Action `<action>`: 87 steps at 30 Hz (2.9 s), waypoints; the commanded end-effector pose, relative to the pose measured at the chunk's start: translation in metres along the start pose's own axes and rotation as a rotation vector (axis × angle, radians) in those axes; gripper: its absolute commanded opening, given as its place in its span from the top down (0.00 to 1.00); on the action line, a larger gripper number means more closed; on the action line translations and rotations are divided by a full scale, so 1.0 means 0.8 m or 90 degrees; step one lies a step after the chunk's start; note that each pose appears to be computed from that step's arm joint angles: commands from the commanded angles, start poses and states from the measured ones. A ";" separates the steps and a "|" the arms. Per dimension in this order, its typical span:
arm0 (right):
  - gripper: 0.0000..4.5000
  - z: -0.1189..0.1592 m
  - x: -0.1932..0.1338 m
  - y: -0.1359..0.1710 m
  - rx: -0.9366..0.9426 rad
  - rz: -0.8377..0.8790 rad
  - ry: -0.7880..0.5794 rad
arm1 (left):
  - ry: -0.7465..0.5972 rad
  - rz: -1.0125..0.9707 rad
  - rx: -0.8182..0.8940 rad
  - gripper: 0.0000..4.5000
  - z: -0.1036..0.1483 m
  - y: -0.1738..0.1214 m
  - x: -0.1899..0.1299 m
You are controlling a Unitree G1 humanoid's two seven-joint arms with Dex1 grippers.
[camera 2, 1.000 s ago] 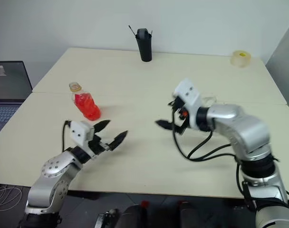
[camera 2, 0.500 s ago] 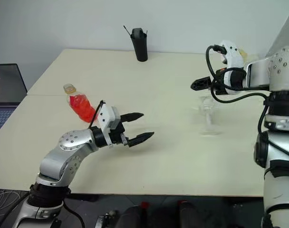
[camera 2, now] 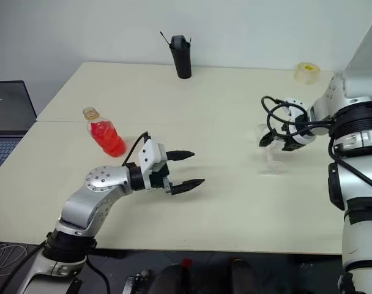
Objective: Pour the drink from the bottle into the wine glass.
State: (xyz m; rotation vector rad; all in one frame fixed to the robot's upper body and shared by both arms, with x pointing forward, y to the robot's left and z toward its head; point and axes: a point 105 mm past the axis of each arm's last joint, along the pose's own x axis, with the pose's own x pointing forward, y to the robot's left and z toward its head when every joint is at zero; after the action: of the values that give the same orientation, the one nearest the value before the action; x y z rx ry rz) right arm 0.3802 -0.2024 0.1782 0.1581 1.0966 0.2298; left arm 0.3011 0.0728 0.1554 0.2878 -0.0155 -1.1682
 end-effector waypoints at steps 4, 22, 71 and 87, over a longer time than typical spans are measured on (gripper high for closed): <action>0.00 0.005 0.009 -0.013 -0.025 -0.032 0.000 | -0.028 -0.005 0.019 0.00 0.016 -0.018 0.007; 0.00 0.013 0.031 -0.006 -0.125 -0.027 0.022 | -0.020 0.042 -0.018 0.00 0.009 -0.045 -0.005; 0.97 0.000 0.127 0.293 -0.297 0.247 -0.706 | 0.160 0.129 0.062 0.00 0.000 0.029 -0.100; 0.97 -0.016 0.158 0.220 -0.315 0.196 -0.657 | 0.164 0.128 0.073 0.00 0.003 0.037 -0.102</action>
State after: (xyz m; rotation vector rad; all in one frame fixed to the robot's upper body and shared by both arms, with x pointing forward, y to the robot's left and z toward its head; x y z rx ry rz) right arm 0.4080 0.0076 0.1216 -0.0112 -0.0868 0.6055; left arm 0.2954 0.1578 0.1676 0.4978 0.1458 -0.9171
